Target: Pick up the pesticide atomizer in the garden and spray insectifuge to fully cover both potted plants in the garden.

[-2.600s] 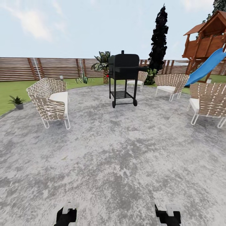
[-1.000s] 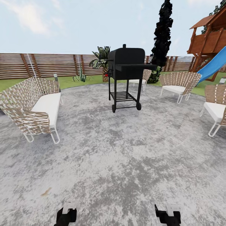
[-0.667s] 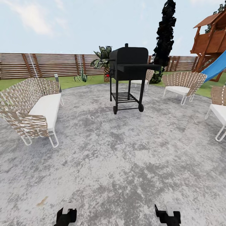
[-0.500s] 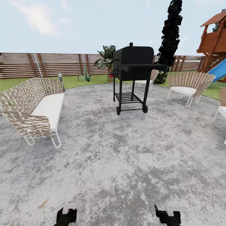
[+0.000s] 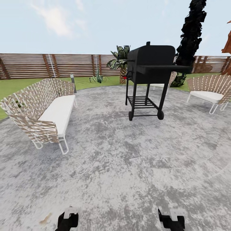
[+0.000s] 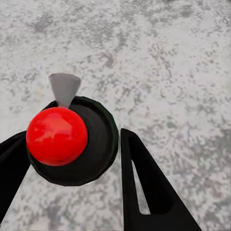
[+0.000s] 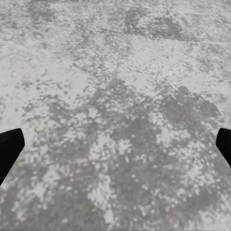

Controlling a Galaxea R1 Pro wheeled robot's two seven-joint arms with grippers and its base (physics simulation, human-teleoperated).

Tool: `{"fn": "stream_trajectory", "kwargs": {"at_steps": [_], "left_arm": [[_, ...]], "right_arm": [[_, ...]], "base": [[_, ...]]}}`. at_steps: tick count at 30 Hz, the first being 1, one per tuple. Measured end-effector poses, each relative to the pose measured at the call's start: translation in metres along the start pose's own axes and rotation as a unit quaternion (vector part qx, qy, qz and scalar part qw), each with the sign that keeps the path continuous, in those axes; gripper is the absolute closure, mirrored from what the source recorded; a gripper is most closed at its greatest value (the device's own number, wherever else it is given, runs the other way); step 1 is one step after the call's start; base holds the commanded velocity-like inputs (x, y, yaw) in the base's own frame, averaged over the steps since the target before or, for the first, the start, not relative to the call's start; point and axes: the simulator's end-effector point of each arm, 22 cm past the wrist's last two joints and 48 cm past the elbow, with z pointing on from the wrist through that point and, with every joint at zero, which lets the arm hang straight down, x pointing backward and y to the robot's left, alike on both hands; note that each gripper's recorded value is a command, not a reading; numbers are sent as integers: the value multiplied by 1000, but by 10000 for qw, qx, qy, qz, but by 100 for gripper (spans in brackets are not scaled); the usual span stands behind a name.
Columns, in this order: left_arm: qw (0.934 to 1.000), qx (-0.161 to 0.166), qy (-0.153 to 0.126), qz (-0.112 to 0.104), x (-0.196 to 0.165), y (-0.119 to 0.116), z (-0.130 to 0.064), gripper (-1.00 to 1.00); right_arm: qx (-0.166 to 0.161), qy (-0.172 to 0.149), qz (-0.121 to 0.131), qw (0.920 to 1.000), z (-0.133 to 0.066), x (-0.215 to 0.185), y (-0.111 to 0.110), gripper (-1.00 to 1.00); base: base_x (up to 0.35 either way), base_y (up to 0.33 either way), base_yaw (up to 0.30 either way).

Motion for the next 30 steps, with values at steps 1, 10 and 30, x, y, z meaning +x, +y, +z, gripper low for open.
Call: {"fn": "stream_trajectory", "kwargs": {"at_steps": [1,10,30], "left_arm": [[10000,0,1,0,0,0,0,100],[10000,0,-2,1,0,0,0,100],[10000,0,-3,2,0,0,0,100]], "right_arm": [[0,0,0,10000,0,0,0,-100],[0,0,0,10000,0,0,0,-100],[-1,0,0,10000,0,0,0,-100]], "base": [[339,0,6],[339,0,1],[339,0,131]]}}
